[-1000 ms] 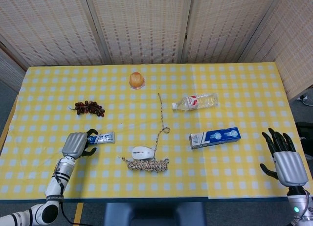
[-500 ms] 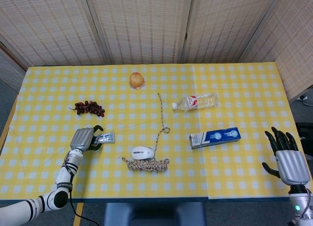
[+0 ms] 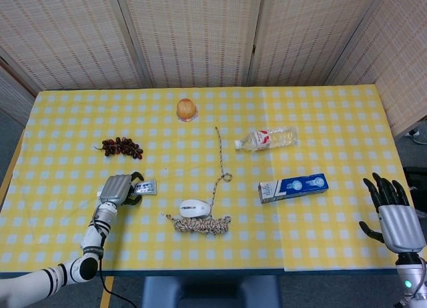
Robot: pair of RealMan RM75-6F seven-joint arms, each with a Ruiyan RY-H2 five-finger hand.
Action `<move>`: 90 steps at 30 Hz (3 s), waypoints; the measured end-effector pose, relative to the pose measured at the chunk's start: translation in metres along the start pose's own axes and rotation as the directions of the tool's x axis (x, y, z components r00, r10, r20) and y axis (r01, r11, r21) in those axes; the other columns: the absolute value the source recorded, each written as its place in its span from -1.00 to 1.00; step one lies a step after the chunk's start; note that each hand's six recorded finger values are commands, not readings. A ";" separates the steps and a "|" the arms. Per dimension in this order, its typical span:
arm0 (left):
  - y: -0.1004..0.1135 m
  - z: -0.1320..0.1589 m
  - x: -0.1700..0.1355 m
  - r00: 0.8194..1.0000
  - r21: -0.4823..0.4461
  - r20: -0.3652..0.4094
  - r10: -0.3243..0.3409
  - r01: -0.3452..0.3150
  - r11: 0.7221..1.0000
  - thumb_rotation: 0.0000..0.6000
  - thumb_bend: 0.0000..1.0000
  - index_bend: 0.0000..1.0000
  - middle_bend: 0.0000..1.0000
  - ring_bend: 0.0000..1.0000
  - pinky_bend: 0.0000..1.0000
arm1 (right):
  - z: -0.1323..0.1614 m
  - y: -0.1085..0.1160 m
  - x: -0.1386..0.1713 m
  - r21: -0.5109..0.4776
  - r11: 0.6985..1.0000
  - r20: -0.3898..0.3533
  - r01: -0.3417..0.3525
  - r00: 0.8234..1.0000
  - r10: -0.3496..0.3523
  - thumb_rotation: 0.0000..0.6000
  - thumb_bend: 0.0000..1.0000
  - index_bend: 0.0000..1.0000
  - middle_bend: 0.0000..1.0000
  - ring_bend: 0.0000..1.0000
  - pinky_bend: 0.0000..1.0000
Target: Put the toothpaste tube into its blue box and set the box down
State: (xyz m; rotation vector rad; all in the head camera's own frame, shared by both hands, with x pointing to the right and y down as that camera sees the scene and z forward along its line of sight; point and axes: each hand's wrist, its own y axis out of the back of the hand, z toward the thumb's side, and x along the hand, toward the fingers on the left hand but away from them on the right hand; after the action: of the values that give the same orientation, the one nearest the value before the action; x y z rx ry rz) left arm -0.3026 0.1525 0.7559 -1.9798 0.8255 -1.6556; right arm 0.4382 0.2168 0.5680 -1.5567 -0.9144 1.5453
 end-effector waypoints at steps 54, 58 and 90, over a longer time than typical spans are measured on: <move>0.084 0.044 -0.094 0.980 -0.609 0.157 0.119 0.001 0.793 1.00 0.12 1.00 1.00 1.00 1.00 | 0.096 -0.097 -0.145 0.126 0.937 -0.120 -0.326 0.932 0.341 1.00 -0.50 -0.54 -0.71 -0.70 -0.90; 0.086 0.043 -0.094 0.980 -0.613 0.156 0.126 -0.004 0.790 1.00 0.13 1.00 1.00 1.00 1.00 | 0.108 -0.104 -0.148 0.144 0.935 -0.130 -0.324 0.930 0.343 1.00 -0.49 -0.44 -0.65 -0.65 -0.85; 0.147 0.112 -0.114 0.945 -0.782 0.243 0.218 0.058 0.621 1.00 0.13 1.00 1.00 1.00 1.00 | 0.130 -0.082 -0.125 -0.386 0.906 -0.289 -0.172 0.956 0.059 1.00 -0.50 0.08 -0.14 -0.10 0.15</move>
State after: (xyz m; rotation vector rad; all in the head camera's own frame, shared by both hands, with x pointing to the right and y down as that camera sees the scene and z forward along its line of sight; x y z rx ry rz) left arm -0.2309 0.1168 0.5539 -2.6097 1.6826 -0.8950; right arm 0.3070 0.1472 0.7001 -2.0962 -1.0453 1.2224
